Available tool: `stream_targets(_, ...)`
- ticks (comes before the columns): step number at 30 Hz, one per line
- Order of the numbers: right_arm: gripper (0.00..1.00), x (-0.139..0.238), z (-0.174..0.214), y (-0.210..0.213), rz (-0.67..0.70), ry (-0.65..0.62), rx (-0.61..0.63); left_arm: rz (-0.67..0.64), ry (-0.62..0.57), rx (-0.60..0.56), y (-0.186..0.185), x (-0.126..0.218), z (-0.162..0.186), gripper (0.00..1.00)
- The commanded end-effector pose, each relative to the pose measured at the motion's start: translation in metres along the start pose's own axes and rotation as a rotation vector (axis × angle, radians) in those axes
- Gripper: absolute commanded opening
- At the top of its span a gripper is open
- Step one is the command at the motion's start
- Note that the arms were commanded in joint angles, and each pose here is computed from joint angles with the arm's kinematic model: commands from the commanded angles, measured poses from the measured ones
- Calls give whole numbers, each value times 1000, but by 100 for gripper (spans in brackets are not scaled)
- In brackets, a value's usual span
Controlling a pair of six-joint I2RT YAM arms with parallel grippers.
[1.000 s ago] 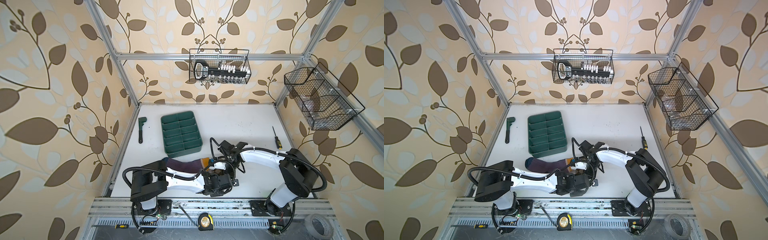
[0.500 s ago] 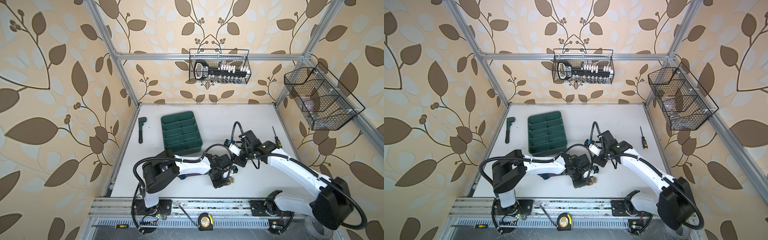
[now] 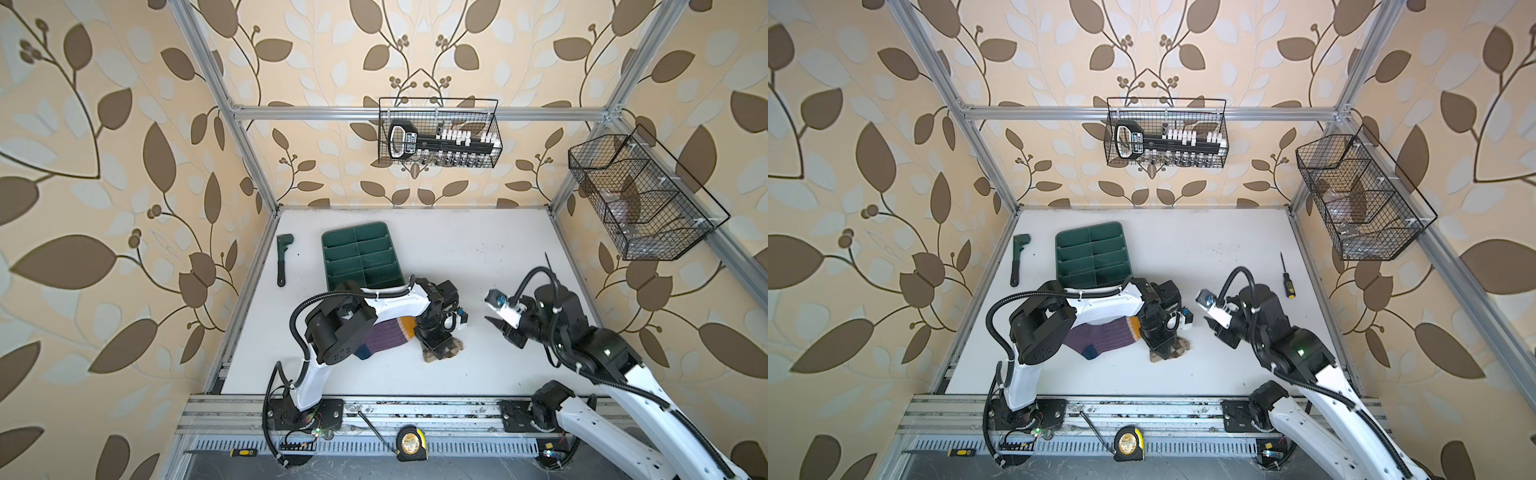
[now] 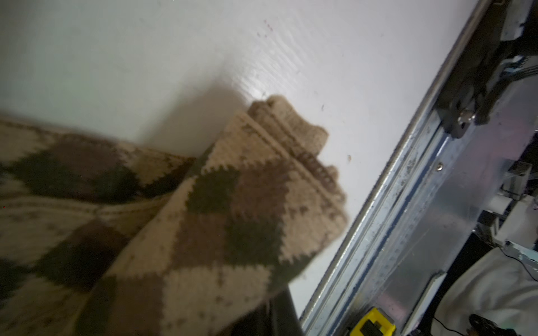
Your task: Roll the socks
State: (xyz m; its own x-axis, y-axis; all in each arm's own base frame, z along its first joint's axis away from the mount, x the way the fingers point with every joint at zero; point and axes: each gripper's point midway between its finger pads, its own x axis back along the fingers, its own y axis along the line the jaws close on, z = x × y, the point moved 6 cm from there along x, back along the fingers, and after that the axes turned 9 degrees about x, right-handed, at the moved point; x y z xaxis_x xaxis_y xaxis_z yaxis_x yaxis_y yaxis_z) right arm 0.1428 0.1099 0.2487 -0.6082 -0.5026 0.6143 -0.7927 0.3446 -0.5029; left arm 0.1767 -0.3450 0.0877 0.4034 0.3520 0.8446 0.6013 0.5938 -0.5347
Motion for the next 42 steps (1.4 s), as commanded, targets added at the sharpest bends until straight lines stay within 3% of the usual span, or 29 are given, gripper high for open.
stream_targets(1, 46, -10, 14, 40, -84, 46, 231, 93, 47, 25, -9, 6, 3, 3)
stream_targets(8, 56, -57, 6, 94, -16, 82, 538, 122, 68, 34, -7, 2, 1, 3)
stream_targets(16, 58, -107, 9, 105, -41, 117, 507, 132, 85, 45, -5, -3, 3, 3)
stream_targets(26, 53, -135, 31, 128, -230, 138, 494, 133, 88, 52, -4, -5, 2, 3)
stream_targets(29, 45, -139, 40, 132, -267, 166, 473, 138, 82, 50, -5, -4, -1, 3)
stream_targets(35, 0, -141, 53, 139, -335, 229, 455, 135, 55, 20, -9, 3, -3, 7)
stream_targets(40, 0, -135, 60, 136, -361, 293, 444, 84, -42, -33, -16, 24, -1, 37)
stream_targets(42, 0, -132, 60, 133, -361, 311, 450, 59, -79, -52, -21, 38, 3, 42)
